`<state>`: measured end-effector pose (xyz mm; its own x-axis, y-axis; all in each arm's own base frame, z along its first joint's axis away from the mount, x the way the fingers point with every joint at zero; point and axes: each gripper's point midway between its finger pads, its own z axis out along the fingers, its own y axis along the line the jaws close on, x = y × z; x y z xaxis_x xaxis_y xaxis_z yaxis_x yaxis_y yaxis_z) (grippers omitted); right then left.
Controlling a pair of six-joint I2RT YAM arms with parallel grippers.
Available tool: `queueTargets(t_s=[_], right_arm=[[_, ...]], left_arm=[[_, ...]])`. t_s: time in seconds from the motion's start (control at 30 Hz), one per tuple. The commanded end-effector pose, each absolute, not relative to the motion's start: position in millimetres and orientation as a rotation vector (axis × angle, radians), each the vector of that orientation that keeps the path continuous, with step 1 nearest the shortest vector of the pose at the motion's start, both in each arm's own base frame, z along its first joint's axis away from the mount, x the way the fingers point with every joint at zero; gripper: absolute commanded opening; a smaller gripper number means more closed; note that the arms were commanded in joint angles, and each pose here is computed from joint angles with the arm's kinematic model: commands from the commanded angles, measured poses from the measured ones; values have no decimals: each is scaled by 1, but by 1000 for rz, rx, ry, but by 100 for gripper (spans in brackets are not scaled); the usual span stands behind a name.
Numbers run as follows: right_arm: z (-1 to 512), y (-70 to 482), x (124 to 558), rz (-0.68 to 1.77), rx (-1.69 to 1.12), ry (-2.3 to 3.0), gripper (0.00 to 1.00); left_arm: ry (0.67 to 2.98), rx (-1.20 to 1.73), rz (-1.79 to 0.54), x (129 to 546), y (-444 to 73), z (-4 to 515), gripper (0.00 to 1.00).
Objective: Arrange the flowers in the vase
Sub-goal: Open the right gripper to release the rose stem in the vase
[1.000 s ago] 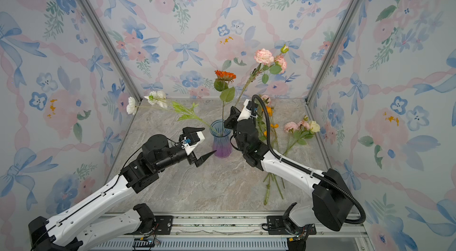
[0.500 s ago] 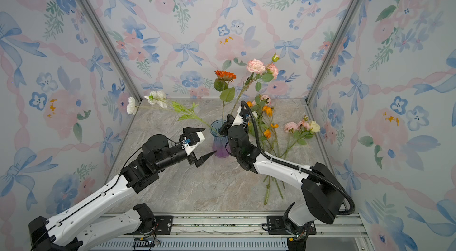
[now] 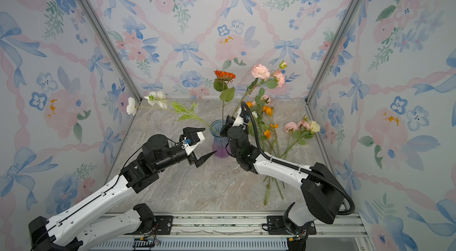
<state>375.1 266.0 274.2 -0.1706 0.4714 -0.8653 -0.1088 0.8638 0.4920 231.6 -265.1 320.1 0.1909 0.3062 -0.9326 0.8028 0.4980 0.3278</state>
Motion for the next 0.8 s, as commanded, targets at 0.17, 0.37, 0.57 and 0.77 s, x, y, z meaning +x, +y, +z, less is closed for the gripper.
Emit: queueTargets(t_s=[0.17, 0.37, 0.57, 0.77], right_arm=[[275, 271, 366, 489, 221, 1696, 53], [285, 279, 358, 499, 139, 1723, 79], [296, 284, 342, 471, 18, 1767, 98], [298, 269, 320, 443, -80, 1812, 97]], left_arm=[[1374, 1037, -475, 232, -264, 326, 98], [1371, 1036, -477, 232, -264, 327, 98], [1371, 1039, -479, 231, -264, 326, 98], [1387, 1051, -483, 234, -267, 320, 98]])
